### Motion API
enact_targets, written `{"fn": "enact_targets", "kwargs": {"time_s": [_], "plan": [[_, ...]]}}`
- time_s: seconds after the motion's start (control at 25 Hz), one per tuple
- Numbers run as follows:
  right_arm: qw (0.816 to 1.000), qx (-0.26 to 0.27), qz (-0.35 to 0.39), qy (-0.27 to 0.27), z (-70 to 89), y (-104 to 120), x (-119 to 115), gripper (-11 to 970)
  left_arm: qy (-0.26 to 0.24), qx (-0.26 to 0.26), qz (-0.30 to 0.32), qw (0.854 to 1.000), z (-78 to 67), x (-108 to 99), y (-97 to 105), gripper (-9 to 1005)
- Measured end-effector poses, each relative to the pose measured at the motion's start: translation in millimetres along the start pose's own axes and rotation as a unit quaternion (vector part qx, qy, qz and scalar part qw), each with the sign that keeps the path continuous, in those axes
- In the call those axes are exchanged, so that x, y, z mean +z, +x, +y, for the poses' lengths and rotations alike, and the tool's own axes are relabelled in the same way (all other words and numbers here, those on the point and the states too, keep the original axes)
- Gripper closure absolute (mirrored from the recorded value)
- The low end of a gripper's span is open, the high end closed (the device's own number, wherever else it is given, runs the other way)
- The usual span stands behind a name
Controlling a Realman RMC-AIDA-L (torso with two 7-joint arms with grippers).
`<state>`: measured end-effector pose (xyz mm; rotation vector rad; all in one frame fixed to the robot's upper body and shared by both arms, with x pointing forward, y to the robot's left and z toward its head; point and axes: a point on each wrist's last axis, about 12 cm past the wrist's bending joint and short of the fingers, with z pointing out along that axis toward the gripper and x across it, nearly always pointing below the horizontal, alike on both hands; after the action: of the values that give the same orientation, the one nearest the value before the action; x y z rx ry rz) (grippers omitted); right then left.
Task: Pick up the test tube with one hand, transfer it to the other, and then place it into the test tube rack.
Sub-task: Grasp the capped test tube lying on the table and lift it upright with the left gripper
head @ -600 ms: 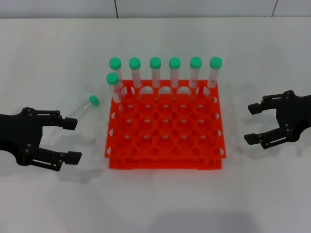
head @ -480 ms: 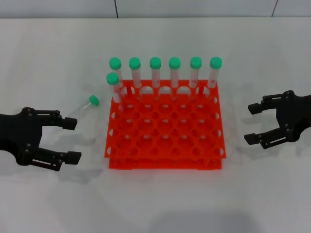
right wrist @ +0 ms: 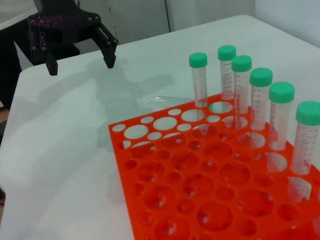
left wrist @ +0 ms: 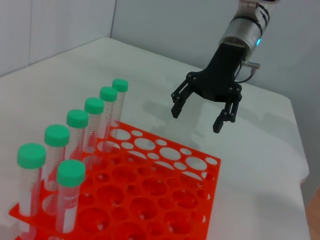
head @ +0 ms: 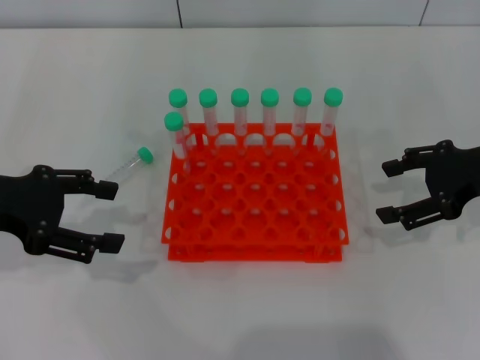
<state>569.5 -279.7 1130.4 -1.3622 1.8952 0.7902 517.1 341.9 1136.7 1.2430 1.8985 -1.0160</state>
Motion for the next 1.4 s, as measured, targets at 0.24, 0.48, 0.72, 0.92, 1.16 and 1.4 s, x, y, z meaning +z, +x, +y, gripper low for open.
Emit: {"fn": "enact_targets", "kwargs": {"time_s": [0.24, 0.48, 0.72, 0.92, 1.16, 1.4], "plan": [[1.0, -0.001, 0.0, 0.001, -0.2, 0.0, -0.2, 102, 0.0, -0.001, 0.0, 1.0, -0.1, 0.3, 0.2, 101], [1.0, -0.007, -0.005, -0.001, 1.3, -0.9, 3.6, 102, 0.001, -0.005, -0.001, 1.0, -0.3, 1.4, -0.1, 102], [1.0, -0.009, -0.008, 0.007, 0.2, -0.6, 4.3, 102, -0.006, -0.04, 0.009, 0.999, 3.8, -4.3, -11.6, 102], [1.0, -0.013, -0.011, 0.009, 0.6, -0.7, 7.2, 102, -0.025, -0.084, 0.047, 0.995, 8.3, -10.6, -25.1, 102], [1.0, -0.015, -0.013, 0.012, 0.3, -1.7, 9.1, 102, -0.046, -0.142, 0.119, 0.982, 20.1, -11.1, -44.5, 101], [1.0, -0.019, -0.014, 0.013, -0.2, -4.2, 9.2, 102, -0.076, -0.171, 0.193, 0.963, 32.7, -8.1, -63.3, 101]]}}
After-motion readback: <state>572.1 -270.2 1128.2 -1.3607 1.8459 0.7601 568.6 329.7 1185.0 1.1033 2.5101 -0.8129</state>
